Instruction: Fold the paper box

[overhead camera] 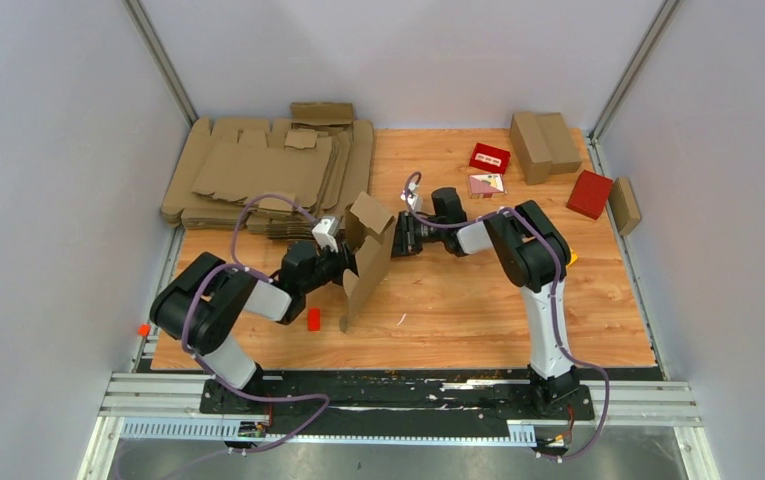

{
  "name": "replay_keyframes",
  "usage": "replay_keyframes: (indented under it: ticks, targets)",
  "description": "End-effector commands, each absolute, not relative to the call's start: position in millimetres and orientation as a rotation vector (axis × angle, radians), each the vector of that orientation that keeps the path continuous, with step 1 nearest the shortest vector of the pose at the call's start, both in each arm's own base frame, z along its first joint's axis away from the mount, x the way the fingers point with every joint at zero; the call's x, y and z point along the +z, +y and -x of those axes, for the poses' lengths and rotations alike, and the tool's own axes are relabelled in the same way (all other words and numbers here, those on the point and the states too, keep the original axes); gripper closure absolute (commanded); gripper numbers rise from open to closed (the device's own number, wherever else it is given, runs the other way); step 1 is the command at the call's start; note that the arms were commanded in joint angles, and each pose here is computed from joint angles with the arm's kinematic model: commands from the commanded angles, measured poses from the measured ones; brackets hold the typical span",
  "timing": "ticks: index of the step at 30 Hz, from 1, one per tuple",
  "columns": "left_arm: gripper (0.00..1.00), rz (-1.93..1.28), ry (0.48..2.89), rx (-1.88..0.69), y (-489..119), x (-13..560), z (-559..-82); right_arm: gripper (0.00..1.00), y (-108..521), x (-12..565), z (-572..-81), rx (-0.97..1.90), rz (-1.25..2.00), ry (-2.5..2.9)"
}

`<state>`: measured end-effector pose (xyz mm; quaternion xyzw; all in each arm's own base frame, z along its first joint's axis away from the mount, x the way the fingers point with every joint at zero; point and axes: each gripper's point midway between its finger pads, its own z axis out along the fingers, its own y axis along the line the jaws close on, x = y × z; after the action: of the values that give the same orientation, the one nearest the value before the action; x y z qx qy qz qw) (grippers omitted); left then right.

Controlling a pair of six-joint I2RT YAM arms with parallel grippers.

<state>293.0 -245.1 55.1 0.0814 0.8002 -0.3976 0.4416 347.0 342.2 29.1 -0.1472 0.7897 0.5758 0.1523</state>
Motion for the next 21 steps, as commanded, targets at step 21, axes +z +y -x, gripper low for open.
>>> replay_keyframes:
  ticks: [21]
  targets:
    - [0.60,-0.283,2.067,-0.807,-234,69,-302,0.77,348,42,-365,1.484,0.508,2.222]
